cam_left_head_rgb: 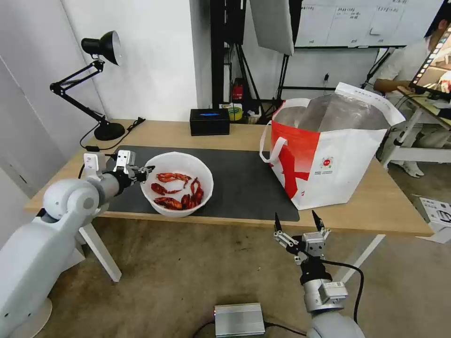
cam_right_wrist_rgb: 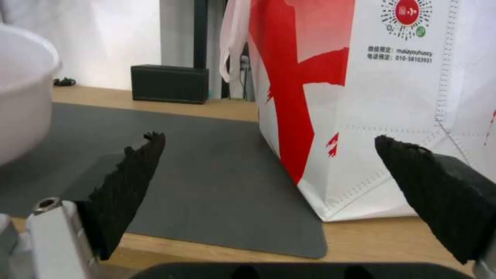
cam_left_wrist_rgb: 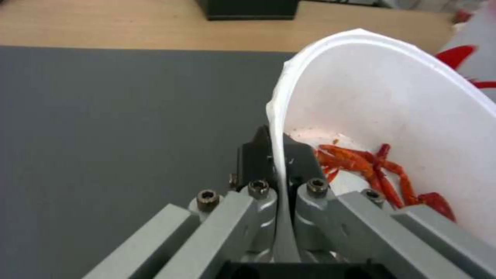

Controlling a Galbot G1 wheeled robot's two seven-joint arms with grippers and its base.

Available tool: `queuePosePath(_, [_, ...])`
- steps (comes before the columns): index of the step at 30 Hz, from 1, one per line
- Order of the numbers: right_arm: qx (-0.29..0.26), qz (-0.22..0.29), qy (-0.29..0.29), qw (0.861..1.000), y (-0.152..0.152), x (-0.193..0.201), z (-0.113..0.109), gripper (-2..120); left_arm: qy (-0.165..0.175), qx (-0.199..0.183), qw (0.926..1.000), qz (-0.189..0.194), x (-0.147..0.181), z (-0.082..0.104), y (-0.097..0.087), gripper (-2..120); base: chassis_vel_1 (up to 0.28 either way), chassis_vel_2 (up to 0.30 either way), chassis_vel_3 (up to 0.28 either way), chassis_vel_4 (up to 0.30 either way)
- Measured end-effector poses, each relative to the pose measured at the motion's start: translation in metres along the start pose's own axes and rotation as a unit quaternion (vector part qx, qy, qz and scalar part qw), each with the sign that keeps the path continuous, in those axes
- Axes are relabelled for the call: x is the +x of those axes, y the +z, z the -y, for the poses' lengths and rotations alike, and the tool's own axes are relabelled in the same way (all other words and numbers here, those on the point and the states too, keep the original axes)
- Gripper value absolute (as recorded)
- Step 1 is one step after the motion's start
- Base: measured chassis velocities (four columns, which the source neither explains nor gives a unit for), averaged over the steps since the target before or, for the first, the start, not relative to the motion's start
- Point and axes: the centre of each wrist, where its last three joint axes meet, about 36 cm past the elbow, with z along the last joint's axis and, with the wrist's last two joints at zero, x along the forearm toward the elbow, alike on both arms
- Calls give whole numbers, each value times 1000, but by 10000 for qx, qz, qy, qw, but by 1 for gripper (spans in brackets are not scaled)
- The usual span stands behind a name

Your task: Pick up the trash from the table and place it into the takeout bag.

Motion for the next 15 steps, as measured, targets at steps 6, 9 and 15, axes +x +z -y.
queuePosePath(6, [-1, 0, 0, 10000, 0, 0, 0, 100, 396, 103, 9991, 142, 13, 25, -4, 0, 0, 0, 0, 0])
queuePosePath(9, [0, 0, 0, 10000, 0, 0, 0, 100, 577, 117, 9981, 187, 12, 38, -6, 0, 0, 0, 0, 0])
queuePosePath(15, [0, 0, 0, 10000, 0, 0, 0, 100, 1009, 202, 9943, 284, -5, 66, -3, 0, 0, 0, 0, 0])
